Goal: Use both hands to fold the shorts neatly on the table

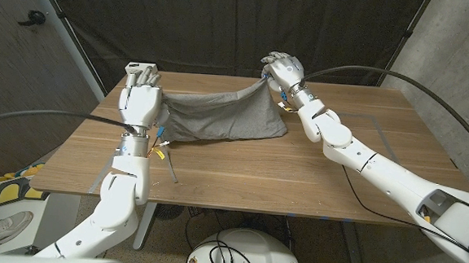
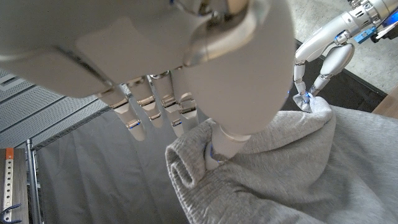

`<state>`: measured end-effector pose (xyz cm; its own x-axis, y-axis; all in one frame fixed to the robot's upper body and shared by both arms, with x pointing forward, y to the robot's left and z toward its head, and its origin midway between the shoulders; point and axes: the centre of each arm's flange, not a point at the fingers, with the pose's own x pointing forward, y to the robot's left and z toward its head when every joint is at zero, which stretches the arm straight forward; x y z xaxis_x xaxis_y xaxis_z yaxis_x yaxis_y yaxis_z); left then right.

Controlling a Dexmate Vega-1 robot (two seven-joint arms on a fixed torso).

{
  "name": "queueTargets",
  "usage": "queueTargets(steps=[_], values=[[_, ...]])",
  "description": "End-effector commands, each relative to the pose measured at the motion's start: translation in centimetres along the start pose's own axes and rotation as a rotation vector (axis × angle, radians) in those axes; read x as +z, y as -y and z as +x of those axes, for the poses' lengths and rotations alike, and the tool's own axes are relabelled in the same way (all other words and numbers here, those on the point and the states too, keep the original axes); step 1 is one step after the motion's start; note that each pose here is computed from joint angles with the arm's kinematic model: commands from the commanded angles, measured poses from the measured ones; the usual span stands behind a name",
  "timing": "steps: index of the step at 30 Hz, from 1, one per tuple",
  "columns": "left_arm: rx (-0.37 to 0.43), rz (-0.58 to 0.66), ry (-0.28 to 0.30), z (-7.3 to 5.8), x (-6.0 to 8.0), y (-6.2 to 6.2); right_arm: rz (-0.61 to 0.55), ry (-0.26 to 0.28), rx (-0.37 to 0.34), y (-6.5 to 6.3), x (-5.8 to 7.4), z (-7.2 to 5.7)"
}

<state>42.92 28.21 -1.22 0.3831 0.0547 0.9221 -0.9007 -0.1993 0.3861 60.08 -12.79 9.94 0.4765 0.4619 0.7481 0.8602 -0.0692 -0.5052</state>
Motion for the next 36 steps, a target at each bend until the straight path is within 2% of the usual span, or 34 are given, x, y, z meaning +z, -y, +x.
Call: queueTargets(steps=[1, 11, 21, 36], values=[[0.030, 0.103, -0.037, 2.9, -0.7, 2.1, -0.021, 0.024, 0.009, -0.5, 0.1, 1.7], [0.007, 0.246, -0.062, 3.3, -0.9, 4.2, -0.036, 0.003, 0.002, -0.6, -0.4, 2.7], [-0.028, 0.261, -0.095, 3.9, -1.6, 6.2, -0.065, -0.004, 0.005, -1.5, -0.4, 4.2], [-0.043, 0.294, -0.105, 5.2, -1.4, 8.7, -0.082, 0.005, 0.050, -4.0, 0.5, 7.3]])
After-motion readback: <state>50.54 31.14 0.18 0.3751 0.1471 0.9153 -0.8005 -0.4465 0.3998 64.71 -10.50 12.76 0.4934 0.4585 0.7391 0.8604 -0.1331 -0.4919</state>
